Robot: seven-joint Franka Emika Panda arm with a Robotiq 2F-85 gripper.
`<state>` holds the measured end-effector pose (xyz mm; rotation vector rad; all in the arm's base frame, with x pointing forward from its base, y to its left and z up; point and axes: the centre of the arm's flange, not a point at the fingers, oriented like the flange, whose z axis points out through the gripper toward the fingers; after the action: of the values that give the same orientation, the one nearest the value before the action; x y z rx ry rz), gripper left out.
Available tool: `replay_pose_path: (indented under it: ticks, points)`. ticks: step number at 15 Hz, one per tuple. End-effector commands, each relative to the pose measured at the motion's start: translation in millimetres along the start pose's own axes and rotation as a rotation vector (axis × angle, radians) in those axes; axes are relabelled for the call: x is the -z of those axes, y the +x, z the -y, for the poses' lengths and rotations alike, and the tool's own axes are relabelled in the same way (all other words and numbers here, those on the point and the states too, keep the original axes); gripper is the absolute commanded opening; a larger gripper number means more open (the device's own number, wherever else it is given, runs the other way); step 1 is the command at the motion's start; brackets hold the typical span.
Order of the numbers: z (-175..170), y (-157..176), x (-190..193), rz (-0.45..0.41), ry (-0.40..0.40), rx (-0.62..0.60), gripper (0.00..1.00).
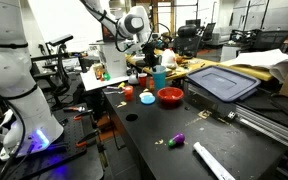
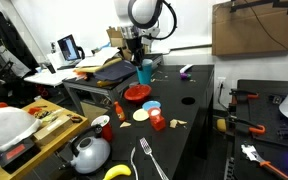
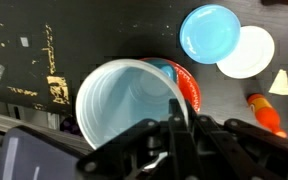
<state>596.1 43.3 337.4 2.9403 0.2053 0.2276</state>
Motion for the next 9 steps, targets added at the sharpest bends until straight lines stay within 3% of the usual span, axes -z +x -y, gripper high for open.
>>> replay_pose_path:
  ticks: [1,9]
  points:
    - [37.3,12.7,8.6,0.0,0.018,0.099,0.01]
    - [105.7,6.3,18.2,0.038,0.099,0.312,0.01]
